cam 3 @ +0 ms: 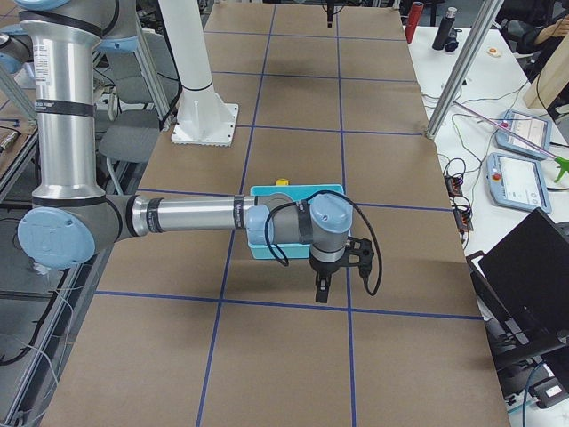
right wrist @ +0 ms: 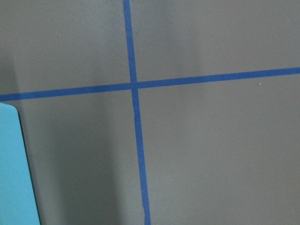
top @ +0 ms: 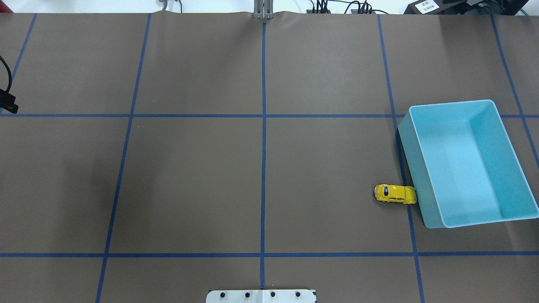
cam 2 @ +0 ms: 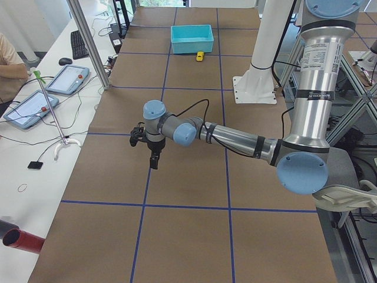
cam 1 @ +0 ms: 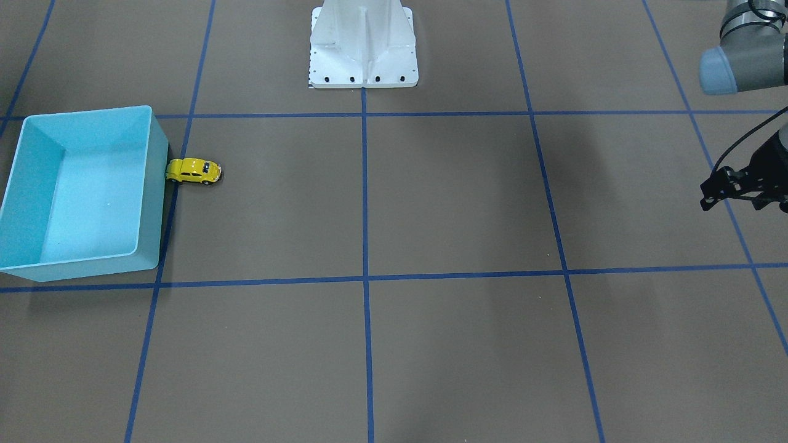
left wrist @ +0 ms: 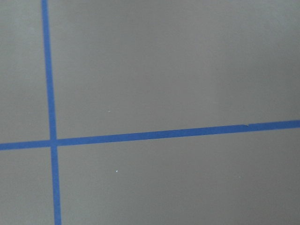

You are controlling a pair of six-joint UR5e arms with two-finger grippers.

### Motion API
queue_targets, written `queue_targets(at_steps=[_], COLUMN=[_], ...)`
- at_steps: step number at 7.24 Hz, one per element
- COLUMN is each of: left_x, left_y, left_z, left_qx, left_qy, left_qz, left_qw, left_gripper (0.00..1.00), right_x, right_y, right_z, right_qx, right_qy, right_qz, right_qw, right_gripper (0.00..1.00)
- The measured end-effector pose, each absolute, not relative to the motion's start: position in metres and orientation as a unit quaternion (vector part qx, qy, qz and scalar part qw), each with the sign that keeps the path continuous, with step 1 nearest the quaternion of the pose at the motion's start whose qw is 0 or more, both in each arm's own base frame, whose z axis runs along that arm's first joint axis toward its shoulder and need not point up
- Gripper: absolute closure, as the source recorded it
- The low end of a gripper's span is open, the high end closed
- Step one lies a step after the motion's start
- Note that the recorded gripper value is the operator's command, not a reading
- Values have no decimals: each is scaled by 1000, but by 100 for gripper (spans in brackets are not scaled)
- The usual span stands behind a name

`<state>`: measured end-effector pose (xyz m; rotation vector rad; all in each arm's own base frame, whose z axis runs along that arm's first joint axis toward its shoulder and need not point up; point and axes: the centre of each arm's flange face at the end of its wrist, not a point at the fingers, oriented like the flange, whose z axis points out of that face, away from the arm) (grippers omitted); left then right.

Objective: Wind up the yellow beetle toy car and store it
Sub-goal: 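Withdraw the left arm while the car rolls toward the blue bin, then reach the right gripper down to the car beside the blue bin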

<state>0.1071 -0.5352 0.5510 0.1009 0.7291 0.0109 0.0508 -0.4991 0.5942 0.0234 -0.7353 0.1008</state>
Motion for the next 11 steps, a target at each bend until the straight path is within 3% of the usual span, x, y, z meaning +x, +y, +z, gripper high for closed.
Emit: queue_targets(at_steps=[3,6,8,11], left_x=[48,-14,-39,-45], left_y=[-545,-541,-534,-529], left_z=[596,615,619,626], left_qx=[73,72,65,74], left_qy=[342,346,357,373], left_qz=[72,77,85,128], left_qw=[934,932,928,916], left_gripper=[0,0,0,0], right_x=[-14,-128,-191,-273], right_y=[-513,-472,-441,-430], right_z=[442,300,276,301], right_qx=[77,172,214,285], right_qy=[-369,-400,-384,-319], right_qz=[-35,-202,-343,-510], right_qw=[926,877,830,746], right_gripper=[0,0,0,0])
